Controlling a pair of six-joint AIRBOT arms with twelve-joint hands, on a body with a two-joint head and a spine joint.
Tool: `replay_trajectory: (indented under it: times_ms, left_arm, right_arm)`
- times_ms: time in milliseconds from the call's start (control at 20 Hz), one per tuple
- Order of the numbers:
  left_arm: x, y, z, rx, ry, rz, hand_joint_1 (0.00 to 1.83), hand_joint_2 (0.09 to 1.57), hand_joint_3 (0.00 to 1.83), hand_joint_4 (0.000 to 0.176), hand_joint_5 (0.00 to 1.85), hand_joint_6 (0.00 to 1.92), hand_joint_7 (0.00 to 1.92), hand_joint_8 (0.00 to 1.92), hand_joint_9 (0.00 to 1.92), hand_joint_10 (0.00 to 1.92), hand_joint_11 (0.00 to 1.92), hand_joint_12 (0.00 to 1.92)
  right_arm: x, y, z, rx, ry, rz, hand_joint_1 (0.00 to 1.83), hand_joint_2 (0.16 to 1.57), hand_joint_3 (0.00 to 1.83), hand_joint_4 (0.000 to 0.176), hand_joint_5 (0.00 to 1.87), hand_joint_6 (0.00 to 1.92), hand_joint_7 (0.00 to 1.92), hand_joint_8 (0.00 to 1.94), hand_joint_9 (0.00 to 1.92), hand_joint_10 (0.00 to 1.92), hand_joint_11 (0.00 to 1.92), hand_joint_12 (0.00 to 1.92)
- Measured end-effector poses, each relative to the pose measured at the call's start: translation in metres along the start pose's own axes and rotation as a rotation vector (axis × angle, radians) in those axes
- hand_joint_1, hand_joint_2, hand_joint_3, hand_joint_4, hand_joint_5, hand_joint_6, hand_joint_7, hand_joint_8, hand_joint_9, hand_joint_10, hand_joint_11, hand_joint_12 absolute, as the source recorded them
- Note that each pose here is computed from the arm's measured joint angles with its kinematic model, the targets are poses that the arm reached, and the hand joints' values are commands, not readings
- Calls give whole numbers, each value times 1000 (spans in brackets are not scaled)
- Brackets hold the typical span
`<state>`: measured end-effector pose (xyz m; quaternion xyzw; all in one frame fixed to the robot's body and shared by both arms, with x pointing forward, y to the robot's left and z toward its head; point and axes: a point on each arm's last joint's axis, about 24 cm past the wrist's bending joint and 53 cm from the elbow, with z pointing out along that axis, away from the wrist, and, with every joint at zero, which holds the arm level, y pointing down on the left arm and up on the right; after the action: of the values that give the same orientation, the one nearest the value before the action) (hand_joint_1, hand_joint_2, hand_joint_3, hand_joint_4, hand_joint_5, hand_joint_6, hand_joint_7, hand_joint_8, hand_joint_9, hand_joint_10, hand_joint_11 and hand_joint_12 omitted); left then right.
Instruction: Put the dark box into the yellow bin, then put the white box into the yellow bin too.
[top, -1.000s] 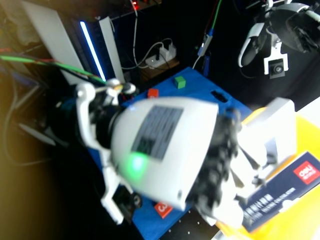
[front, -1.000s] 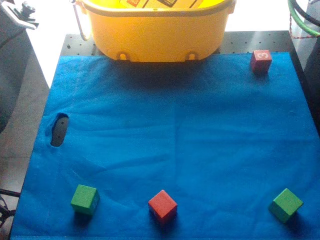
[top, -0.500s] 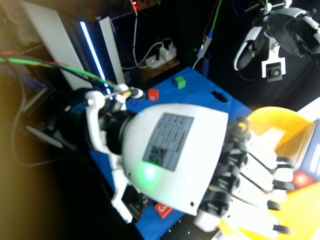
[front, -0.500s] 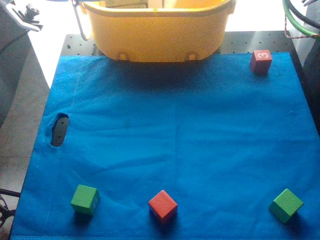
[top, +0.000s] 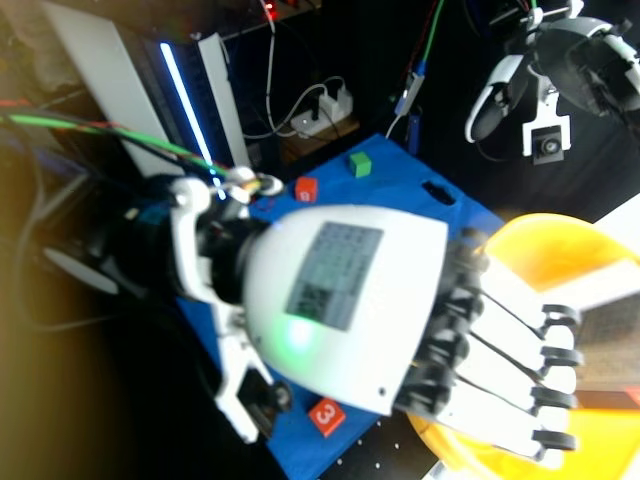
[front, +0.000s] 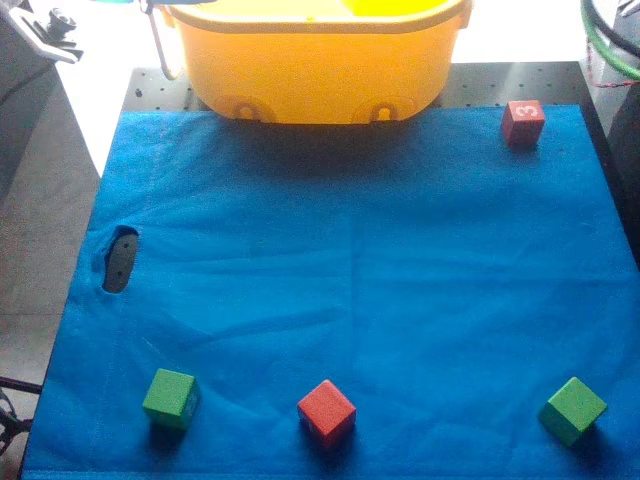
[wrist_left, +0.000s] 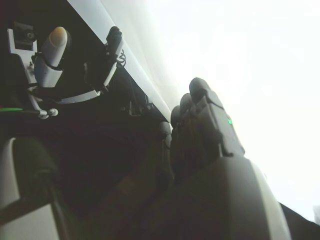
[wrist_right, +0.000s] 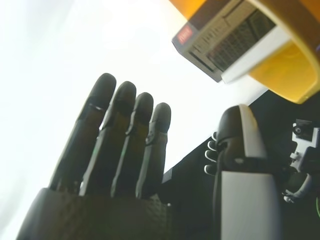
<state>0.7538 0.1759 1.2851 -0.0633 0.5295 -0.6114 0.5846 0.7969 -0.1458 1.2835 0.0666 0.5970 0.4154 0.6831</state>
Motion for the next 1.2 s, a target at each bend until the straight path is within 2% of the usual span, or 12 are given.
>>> replay_trajectory:
  times_ms: [300, 350, 400, 550, 650, 750, 850, 900, 1050, 1100, 1150, 1200]
  left_arm:
    - [-13, 3, -8, -23, -13, 7, 1071, 783, 2, 65, 206, 0, 244, 1, 237, 6, 212, 118]
    - [-19, 3, -11, -29, -22, 10, 1070, 782, 1, 69, 200, 0, 226, 0, 252, 11, 227, 124]
    - [-25, 5, -14, -37, -32, 14, 1065, 787, 3, 73, 197, 0, 226, 1, 259, 13, 225, 124]
    - [-31, 5, -17, -48, -43, 10, 1097, 808, 10, 55, 204, 2, 229, 3, 252, 7, 222, 123]
    - [-32, 4, -18, -48, -41, 12, 1088, 829, 15, 70, 225, 8, 249, 9, 242, 1, 236, 131]
    - [-35, 6, -21, -54, -51, 9, 1083, 820, 2, 83, 252, 2, 284, 2, 259, 2, 241, 160]
    - [-37, 4, -23, -53, -53, 14, 1059, 815, 0, 104, 269, 3, 282, 0, 254, 0, 257, 179]
    - [-39, 4, -23, -50, -60, 9, 1082, 831, 5, 74, 270, 2, 252, 0, 249, 1, 239, 182]
    - [-41, 1, -24, -44, -65, 16, 1050, 853, 0, 60, 226, 0, 217, 3, 243, 4, 183, 264]
    - [-43, -1, -25, -43, -66, 22, 1046, 855, 0, 43, 219, 0, 214, 3, 233, 0, 131, 261]
    - [-47, -3, -27, -41, -75, 25, 1043, 857, 0, 48, 216, 0, 206, 0, 203, 0, 116, 259]
    - [-51, -4, -29, -41, -83, 26, 1023, 888, 4, 42, 203, 0, 163, 0, 204, 2, 116, 263]
  right_arm:
    - [-10, 2, -15, -5, 13, -18, 957, 871, 0, 6, 394, 0, 596, 0, 647, 0, 456, 316]
    - [-10, 4, -17, -9, 16, -21, 922, 848, 0, 37, 363, 0, 569, 0, 616, 0, 402, 298]
    - [-11, 5, -19, -12, 18, -25, 917, 827, 0, 46, 341, 0, 574, 4, 613, 1, 370, 287]
    - [-10, 11, -25, -27, 34, -40, 823, 801, 0, 45, 245, 0, 548, 0, 577, 0, 366, 278]
    - [-13, 14, -29, -33, 37, -52, 823, 792, 0, 77, 220, 0, 511, 0, 522, 0, 313, 244]
    - [-21, 16, -33, -39, 31, -61, 797, 777, 1, 96, 206, 0, 481, 0, 488, 0, 310, 177]
    - [-30, 23, -35, -54, 17, -68, 795, 798, 9, 79, 187, 0, 452, 0, 428, 0, 260, 145]
    - [-32, 30, -35, -68, 13, -68, 790, 819, 13, 86, 190, 2, 411, 0, 388, 0, 241, 128]
    - [-32, 41, -41, -98, 27, -99, 762, 810, 6, 88, 184, 0, 384, 0, 335, 0, 228, 116]
    - [-35, 44, -43, -101, 25, -103, 751, 826, 11, 80, 174, 0, 364, 0, 300, 0, 210, 109]
    - [-44, 45, -46, -102, 13, -106, 737, 830, 11, 84, 161, 0, 342, 0, 287, 0, 208, 108]
    - [-51, 46, -49, -106, 6, -118, 764, 822, 5, 60, 159, 0, 336, 0, 297, 5, 211, 109]
